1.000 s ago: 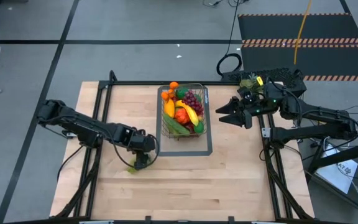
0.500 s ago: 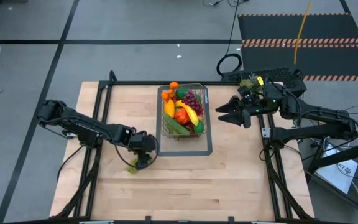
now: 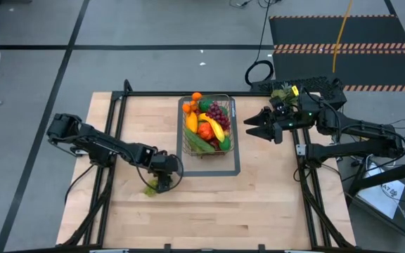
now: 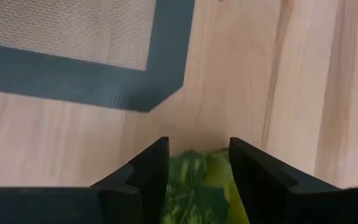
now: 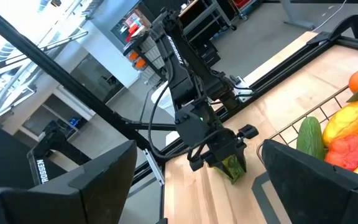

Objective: Build produce basket
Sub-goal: Put the green grapes into the gold wire basket

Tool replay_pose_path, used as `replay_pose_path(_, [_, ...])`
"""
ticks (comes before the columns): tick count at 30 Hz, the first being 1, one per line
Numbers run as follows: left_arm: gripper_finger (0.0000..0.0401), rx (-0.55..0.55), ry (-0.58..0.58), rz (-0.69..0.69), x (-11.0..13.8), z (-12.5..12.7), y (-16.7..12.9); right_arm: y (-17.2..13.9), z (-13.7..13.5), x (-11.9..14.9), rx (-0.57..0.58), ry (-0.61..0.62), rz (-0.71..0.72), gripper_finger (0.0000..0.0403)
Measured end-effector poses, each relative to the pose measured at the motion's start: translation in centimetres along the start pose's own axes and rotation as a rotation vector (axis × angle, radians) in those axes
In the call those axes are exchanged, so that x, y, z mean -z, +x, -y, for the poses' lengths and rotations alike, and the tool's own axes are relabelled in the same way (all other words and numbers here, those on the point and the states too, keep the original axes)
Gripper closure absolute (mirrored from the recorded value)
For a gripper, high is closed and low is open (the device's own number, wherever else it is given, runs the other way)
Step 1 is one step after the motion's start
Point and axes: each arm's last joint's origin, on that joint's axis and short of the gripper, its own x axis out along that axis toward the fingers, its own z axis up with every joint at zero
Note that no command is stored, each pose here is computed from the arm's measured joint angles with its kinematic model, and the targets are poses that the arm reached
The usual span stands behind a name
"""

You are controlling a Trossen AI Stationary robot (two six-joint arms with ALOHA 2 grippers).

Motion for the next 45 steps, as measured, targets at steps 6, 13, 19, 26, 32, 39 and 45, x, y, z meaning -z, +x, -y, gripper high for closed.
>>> replay_pose_path(6, [0.0233, -0.010, -0.035, -0.024, 0.1, -0.1, 0.6, 0.0, 0.0, 0.0, 0.000, 0.000, 0.000, 0.0062])
replay_pose_path(13, [0.0247, 0.008, -0.074, -0.038, 0.1, -0.2, 0.6, 0.0, 0.0, 0.0, 0.000, 0.000, -0.001, 0.0062])
replay_pose_path(19, [0.0319, 0.019, -0.076, -0.050, 0.2, -0.2, 0.6, 0.0, 0.0, 0.0, 0.000, 0.000, -0.001, 0.0062])
replay_pose_path(26, [0.0388, -0.003, -0.102, -0.102, 0.7, -0.4, 0.6, 0.0, 0.0, 0.0, 0.000, 0.000, -0.001, 0.0062])
replay_pose_path(32, [0.0388, 0.004, -0.163, -0.096, -0.2, 0.1, -0.5, 0.0, 0.0, 0.0, 0.000, 0.000, -0.001, 0.0062])
replay_pose_path(39, [0.0389, -0.080, -0.167, -0.083, -2.8, 1.2, -3.4, 0.0, 0.0, 0.0, -0.001, 0.000, 0.000, 0.0062])
replay_pose_path(45, [0.0391, -0.108, -0.161, -0.009, -5.5, 2.4, -6.4, 0.0, 0.0, 0.0, -0.002, 0.001, -0.003, 0.0062])
